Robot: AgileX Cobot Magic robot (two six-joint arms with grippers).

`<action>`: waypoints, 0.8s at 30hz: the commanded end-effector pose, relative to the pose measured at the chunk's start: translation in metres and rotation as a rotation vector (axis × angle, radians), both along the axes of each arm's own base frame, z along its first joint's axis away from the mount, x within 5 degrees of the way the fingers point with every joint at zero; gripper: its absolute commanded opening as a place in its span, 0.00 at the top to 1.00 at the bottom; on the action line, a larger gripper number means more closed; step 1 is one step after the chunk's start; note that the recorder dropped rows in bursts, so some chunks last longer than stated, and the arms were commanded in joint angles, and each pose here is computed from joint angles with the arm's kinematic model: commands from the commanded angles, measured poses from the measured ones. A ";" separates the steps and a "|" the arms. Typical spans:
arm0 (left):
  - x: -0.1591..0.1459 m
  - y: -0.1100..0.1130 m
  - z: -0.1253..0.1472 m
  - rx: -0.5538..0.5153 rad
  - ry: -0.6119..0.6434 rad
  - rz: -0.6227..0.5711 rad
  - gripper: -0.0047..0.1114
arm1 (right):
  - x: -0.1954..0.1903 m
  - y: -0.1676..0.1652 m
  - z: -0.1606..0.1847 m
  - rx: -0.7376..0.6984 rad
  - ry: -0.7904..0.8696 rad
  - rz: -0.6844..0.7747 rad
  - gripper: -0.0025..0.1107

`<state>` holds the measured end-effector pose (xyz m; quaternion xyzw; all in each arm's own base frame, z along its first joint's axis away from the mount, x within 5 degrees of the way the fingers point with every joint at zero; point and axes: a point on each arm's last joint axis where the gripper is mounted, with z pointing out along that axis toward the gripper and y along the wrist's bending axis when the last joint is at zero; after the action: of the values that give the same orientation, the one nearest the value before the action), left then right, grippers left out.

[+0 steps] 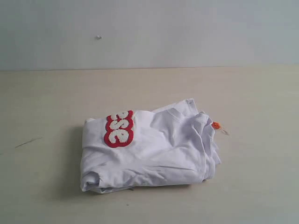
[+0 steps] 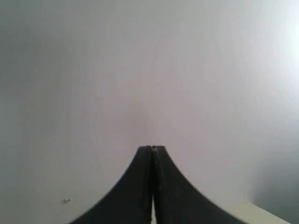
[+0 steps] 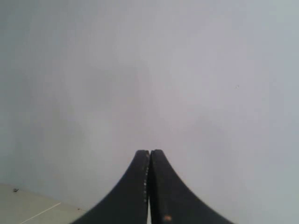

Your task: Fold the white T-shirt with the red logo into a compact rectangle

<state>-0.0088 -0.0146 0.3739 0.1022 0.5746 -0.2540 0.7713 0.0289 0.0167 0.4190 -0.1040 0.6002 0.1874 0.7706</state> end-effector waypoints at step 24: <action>0.026 0.016 -0.050 0.054 0.023 0.425 0.96 | 0.000 0.000 -0.002 0.005 0.006 0.005 0.98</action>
<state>0.0110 -0.0014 0.3318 0.0378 0.6029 -0.0874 0.7921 0.0283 0.0166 0.4191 -0.1026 0.5996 0.1900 0.7706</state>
